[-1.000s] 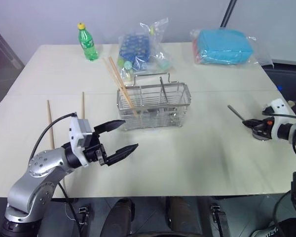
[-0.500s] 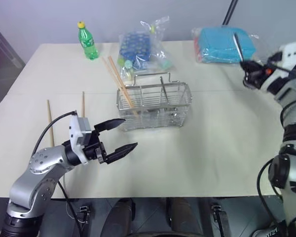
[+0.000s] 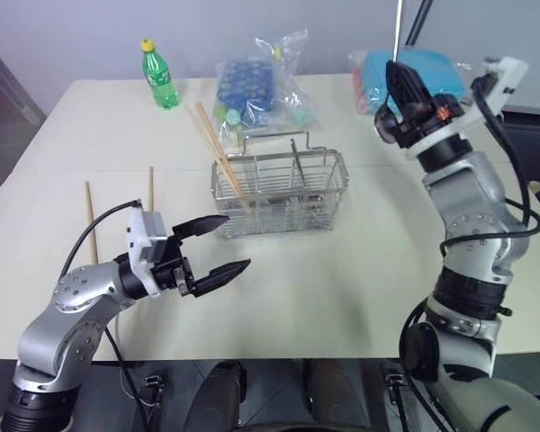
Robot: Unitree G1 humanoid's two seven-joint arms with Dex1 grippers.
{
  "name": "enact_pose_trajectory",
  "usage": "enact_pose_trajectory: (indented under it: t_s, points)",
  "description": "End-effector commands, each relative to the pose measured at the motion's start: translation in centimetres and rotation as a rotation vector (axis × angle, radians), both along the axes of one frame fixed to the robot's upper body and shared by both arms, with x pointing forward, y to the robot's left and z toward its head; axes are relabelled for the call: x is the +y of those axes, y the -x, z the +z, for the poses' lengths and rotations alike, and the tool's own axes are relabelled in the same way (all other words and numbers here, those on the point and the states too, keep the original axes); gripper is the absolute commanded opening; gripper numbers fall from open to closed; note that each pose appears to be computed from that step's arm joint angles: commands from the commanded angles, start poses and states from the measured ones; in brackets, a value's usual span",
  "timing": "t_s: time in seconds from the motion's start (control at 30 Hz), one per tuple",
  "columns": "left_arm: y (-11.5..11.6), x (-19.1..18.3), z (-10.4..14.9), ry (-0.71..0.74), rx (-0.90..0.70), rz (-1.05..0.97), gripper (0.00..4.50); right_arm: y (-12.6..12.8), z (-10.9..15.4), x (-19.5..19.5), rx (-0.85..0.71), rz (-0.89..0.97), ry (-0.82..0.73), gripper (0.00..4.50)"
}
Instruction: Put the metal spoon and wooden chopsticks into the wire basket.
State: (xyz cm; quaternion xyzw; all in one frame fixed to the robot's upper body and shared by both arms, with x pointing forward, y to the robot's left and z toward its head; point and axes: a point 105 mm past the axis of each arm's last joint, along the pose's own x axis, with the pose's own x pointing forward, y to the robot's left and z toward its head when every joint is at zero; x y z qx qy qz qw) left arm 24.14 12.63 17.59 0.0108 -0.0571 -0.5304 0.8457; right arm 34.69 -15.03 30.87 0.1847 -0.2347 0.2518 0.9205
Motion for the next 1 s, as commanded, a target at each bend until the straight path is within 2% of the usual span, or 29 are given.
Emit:
enact_pose_trajectory:
  t_s: [0.03,0.4,1.0]
  points:
    - [0.2,-0.3,0.3,-0.009,-0.014,-0.020,4.50,1.2,0.5,2.0,-0.041,0.054,-0.010,0.06]
    - [0.3,-0.8,0.6,0.006,-0.017,-0.004,4.50,0.5,-3.4,5.1,0.036,0.145,0.021,0.06]
    - [0.7,-0.8,0.9,0.019,-0.011,0.047,4.50,-0.4,-5.0,7.8,0.065,0.212,0.024,0.06]
